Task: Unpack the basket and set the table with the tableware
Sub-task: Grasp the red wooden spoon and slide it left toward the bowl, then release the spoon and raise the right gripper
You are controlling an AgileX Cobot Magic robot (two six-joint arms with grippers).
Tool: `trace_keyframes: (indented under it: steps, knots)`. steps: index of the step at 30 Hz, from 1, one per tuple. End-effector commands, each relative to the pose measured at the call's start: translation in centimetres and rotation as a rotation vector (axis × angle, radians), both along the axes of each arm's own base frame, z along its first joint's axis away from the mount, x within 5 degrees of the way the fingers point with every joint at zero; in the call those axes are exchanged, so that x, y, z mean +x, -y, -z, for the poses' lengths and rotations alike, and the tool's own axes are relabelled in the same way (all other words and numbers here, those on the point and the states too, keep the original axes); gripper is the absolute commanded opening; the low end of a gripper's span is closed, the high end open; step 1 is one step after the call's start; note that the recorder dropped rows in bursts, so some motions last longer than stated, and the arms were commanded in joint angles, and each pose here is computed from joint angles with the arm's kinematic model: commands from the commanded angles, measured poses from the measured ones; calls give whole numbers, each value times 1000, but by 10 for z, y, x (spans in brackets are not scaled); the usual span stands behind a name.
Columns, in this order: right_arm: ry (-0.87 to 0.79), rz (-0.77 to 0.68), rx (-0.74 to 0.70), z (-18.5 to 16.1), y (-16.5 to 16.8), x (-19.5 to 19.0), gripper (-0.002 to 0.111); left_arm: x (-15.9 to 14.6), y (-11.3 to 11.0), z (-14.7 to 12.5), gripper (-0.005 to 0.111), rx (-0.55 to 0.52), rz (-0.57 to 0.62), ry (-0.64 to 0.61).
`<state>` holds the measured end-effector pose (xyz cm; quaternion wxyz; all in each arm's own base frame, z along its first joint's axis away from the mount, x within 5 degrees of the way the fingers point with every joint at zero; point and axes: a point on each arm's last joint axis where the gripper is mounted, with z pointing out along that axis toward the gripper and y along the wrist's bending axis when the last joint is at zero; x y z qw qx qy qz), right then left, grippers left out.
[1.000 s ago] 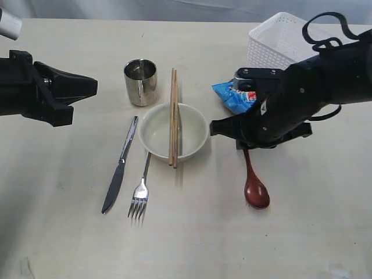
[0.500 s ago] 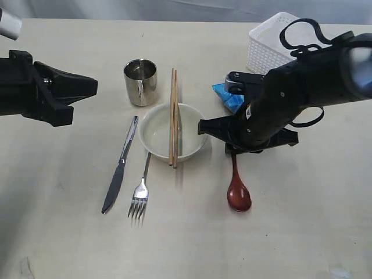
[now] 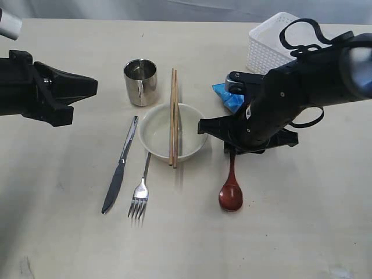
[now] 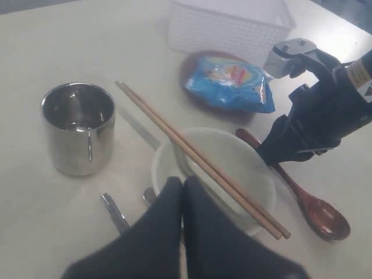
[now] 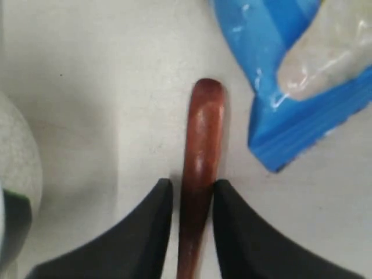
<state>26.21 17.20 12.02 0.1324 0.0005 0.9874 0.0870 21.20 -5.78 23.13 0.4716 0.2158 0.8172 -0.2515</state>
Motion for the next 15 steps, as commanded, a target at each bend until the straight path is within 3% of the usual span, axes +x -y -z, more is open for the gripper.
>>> trace_keyframes:
  steps: [1, 7, 15]
  knots:
    - [5, 5, 6, -1, -2, 1, 46, -1, 0, 2, 0, 3, 1, -3]
    - [13, 9, 13, -11, 0, -1, 41, -1, 0, 2, 0, 3, 1, -3]
    - [65, -26, 32, -56, 7, -13, 41, -1, 0, 2, 0, 3, 1, -3]
